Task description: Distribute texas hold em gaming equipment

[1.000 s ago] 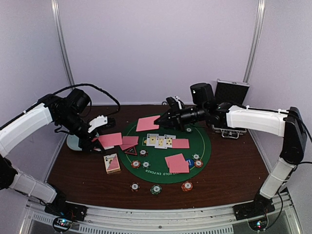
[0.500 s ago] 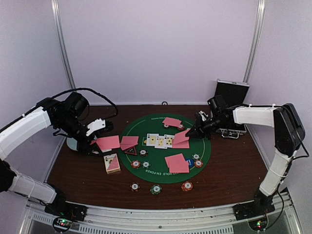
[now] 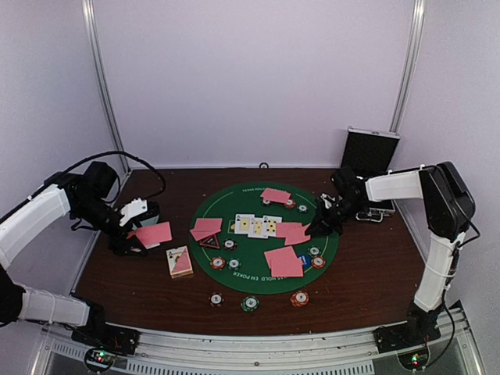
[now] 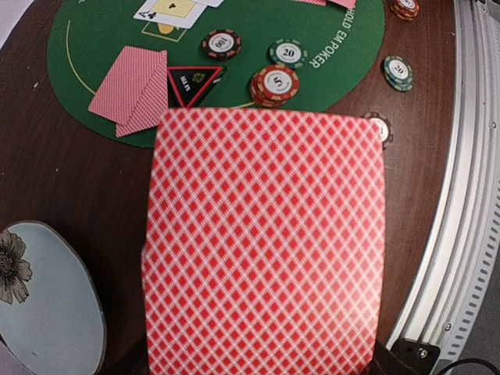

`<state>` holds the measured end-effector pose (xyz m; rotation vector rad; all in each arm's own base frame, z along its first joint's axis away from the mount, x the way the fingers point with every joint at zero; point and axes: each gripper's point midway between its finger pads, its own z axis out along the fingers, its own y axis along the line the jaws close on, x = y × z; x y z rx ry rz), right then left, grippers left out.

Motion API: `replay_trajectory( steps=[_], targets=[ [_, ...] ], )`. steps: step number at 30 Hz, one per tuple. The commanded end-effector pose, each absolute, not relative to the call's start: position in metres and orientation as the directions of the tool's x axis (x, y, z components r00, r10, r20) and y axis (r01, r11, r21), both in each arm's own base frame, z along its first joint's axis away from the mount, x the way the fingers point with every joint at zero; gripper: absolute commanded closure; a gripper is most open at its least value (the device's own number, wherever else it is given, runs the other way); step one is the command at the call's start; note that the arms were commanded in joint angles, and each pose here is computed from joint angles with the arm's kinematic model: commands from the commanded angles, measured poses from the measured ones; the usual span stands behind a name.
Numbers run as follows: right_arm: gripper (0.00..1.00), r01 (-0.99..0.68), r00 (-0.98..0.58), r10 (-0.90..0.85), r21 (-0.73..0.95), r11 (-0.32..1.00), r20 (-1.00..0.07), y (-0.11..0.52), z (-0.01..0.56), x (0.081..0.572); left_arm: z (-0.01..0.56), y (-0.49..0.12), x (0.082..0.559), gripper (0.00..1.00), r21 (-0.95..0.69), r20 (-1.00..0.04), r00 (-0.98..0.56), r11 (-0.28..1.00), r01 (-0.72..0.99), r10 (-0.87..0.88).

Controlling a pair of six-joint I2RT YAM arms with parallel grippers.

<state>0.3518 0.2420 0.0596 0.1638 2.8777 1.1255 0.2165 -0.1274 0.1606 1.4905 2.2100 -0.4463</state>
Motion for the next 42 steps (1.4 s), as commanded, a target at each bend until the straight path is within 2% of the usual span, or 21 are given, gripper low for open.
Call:
replay_trajectory(
  steps=[1,6,14,24,26,28,33,39,42],
  targets=[
    [1.00,0.067,-0.992,0.122,0.678,0.732,-0.034,0.239,0.059,0.364,0.151,-0.116,0.215,1.00,0.025,-0.551,-0.251,0.317,0.948,0.796],
    [1.00,0.056,-0.993,0.114,0.723,0.688,-0.032,0.250,0.069,0.374,0.142,-0.097,0.221,1.00,-0.023,-0.571,-0.316,0.370,0.929,0.758],
    [1.00,0.012,-0.996,0.077,0.823,0.567,-0.038,0.269,0.098,0.390,0.126,-0.093,0.218,1.00,-0.049,-0.583,-0.322,0.364,0.930,0.746],
    [1.00,0.076,-0.988,0.153,0.746,0.661,-0.035,0.248,0.066,0.416,0.099,-0.084,0.213,1.00,-0.041,-0.577,-0.306,0.348,0.937,0.757],
    [0.97,0.084,-0.987,0.154,0.715,0.694,-0.034,0.243,0.057,0.415,0.092,-0.079,0.212,1.00,-0.045,-0.572,-0.309,0.347,0.937,0.760],
    [0.93,0.091,-0.988,0.154,0.689,0.719,-0.030,0.238,0.049,0.413,0.084,-0.075,0.212,1.00,-0.049,-0.561,-0.312,0.346,0.937,0.767],
    [0.67,0.089,-0.987,0.151,0.619,0.781,-0.049,0.224,0.042,0.407,0.067,-0.070,0.210,1.00,-0.049,-0.543,-0.306,0.334,0.941,0.782],
    [0.48,0.068,-0.984,0.146,0.553,0.831,-0.099,0.209,0.053,0.402,0.064,-0.072,0.211,1.00,-0.053,-0.556,-0.301,0.328,0.943,0.775],
    [0.32,0.057,-0.978,0.153,0.525,0.849,-0.140,0.201,0.066,0.399,0.063,-0.073,0.211,1.00,-0.057,-0.558,-0.301,0.326,0.944,0.774]
  ],
)
